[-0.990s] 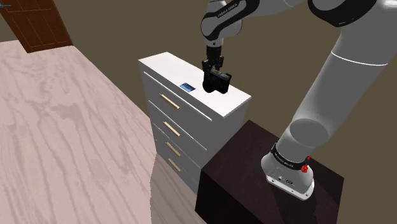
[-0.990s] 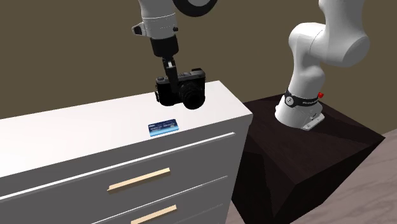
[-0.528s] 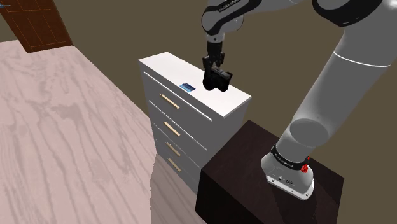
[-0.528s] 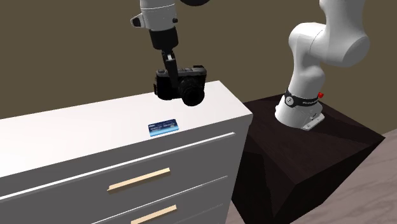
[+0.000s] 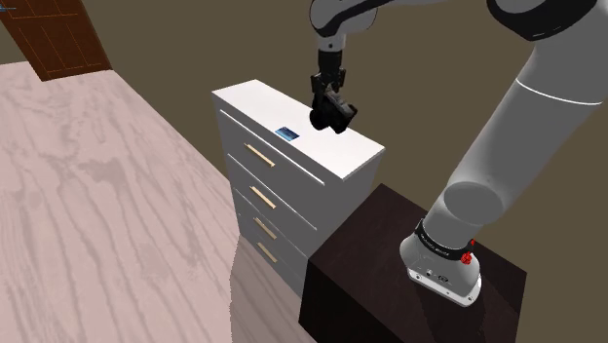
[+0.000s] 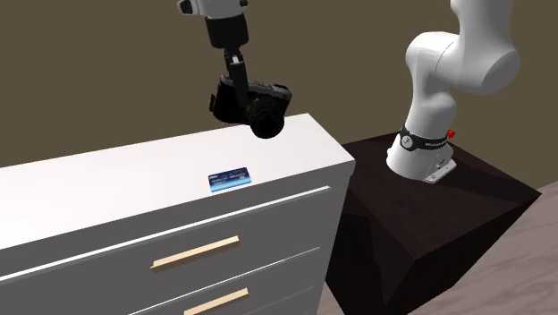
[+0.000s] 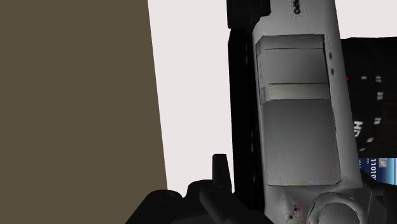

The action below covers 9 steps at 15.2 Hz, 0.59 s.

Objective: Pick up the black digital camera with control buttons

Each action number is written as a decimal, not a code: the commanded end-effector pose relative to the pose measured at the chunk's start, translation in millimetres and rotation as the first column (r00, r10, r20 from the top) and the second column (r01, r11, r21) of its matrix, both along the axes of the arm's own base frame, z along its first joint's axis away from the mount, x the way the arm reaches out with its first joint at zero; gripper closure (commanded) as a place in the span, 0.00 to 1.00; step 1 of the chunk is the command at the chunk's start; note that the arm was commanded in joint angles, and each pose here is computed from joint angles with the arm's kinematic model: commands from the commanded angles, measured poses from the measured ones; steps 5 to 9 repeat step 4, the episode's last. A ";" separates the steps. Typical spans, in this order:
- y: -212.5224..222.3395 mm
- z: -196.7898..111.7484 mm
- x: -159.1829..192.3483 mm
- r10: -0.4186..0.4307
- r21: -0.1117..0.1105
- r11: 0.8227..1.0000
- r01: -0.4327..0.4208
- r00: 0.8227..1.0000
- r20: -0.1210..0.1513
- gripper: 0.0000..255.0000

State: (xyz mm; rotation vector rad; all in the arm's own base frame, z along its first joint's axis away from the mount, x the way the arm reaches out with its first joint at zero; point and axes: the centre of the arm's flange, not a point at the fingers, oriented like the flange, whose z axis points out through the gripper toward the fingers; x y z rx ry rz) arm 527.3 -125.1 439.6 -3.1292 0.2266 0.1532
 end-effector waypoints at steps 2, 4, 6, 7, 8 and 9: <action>0.7 17.9 -0.7 0.000 0.000 1.000 0.000 1.000 0.001 1.00; 0.7 18.7 -0.7 0.000 0.000 1.000 0.000 1.000 0.001 1.00; 0.7 18.7 -0.7 0.000 0.000 1.000 0.000 1.000 0.001 1.00; 0.7 18.7 -0.7 0.000 0.000 1.000 0.000 1.000 0.001 1.00; 0.7 18.7 -0.7 0.000 0.000 1.000 0.000 1.000 0.001 1.00; 0.7 18.7 -0.7 0.000 0.000 1.000 0.000 1.000 0.001 1.00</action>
